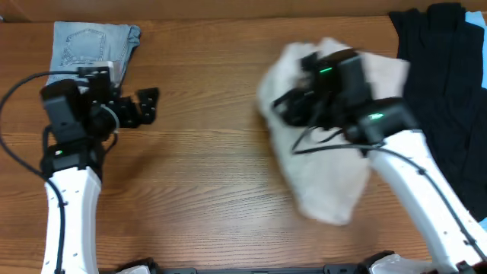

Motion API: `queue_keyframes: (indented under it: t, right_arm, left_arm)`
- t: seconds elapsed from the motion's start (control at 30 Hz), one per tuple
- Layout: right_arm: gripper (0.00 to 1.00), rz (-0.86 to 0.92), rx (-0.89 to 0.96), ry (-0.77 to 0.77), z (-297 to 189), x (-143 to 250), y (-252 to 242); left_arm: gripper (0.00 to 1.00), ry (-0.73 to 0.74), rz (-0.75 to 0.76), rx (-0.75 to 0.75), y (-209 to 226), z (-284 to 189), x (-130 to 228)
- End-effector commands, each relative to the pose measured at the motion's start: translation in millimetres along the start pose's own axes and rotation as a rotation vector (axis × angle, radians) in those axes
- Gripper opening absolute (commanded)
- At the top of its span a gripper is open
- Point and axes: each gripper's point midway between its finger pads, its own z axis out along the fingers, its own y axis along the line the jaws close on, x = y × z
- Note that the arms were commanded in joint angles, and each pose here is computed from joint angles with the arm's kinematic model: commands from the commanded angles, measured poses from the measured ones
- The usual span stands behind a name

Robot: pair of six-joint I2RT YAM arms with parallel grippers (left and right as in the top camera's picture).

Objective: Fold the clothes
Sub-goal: 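Grasp the beige shorts with the right gripper and drop them mid-table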

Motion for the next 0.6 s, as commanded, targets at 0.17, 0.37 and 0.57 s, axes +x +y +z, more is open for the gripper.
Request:
queue_keyframes:
  t: [0.17, 0.37, 0.57]
  right_arm:
    - [0.62, -0.093, -0.003, 0.154, 70.6, 46.9, 43.6]
    - [0.63, -0.014, 0.075, 0.075, 42.7, 17.2, 6.4]
    - [0.68, 0.198, 0.352, 0.067, 6.5, 6.5, -99.7]
  left_arm:
    - [1.00, -0.041, -0.039, -0.079, 32.6, -16.9, -12.4]
    - [1.00, -0.060, -0.027, -0.071, 31.0, -17.0, -17.5]
    - [1.00, -0.036, 0.037, 0.018, 2.5, -6.2, -13.3]
